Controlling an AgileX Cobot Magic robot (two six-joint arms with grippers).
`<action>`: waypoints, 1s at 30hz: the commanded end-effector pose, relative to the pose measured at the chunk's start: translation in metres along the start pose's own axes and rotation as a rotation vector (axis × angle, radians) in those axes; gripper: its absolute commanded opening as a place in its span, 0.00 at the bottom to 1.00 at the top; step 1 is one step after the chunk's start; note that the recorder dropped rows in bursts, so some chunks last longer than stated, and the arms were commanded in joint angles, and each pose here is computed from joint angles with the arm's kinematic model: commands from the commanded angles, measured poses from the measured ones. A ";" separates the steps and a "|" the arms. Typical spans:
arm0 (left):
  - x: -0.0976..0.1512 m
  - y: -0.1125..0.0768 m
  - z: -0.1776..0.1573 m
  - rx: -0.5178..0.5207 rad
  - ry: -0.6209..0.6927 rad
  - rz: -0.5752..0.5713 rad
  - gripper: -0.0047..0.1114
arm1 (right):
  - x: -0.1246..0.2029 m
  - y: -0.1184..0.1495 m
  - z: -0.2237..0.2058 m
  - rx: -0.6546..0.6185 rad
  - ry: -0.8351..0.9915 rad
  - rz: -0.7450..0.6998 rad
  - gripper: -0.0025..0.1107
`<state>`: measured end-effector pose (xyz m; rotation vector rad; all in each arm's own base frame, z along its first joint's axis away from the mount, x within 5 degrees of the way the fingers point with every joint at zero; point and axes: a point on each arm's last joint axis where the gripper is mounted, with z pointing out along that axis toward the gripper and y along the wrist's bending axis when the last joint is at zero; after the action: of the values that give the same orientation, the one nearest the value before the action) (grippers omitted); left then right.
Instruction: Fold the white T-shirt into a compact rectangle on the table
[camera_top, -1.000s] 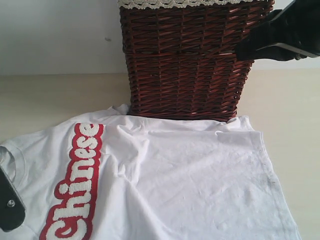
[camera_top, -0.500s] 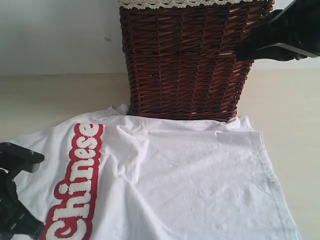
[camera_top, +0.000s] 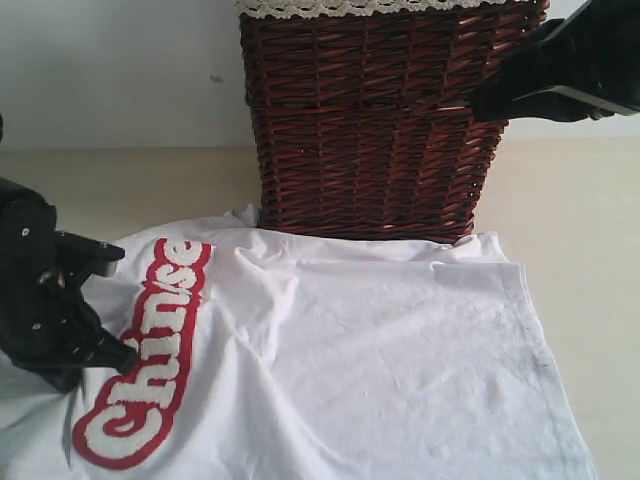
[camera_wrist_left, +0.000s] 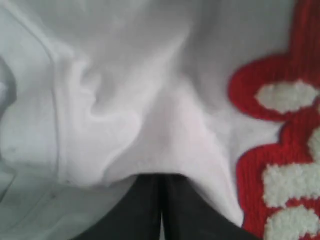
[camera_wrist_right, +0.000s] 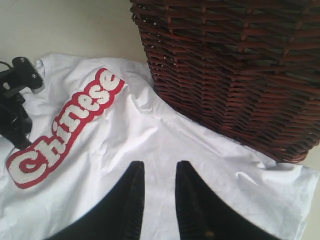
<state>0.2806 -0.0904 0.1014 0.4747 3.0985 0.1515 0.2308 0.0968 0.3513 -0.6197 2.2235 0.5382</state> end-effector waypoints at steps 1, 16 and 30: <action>-0.041 -0.006 0.026 0.038 -0.196 0.001 0.04 | -0.002 0.000 0.000 0.001 -0.012 -0.003 0.23; -0.004 0.055 -0.065 0.027 -0.258 -0.341 0.44 | 0.000 0.001 0.000 -0.010 0.002 0.000 0.23; 0.028 0.078 -0.012 0.128 -0.143 -0.495 0.44 | 0.000 0.001 0.000 -0.010 0.002 0.000 0.23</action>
<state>0.2772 -0.0101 0.1330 -0.2617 2.9516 -0.0676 0.2302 0.0970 0.3509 -0.6241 2.2287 0.5413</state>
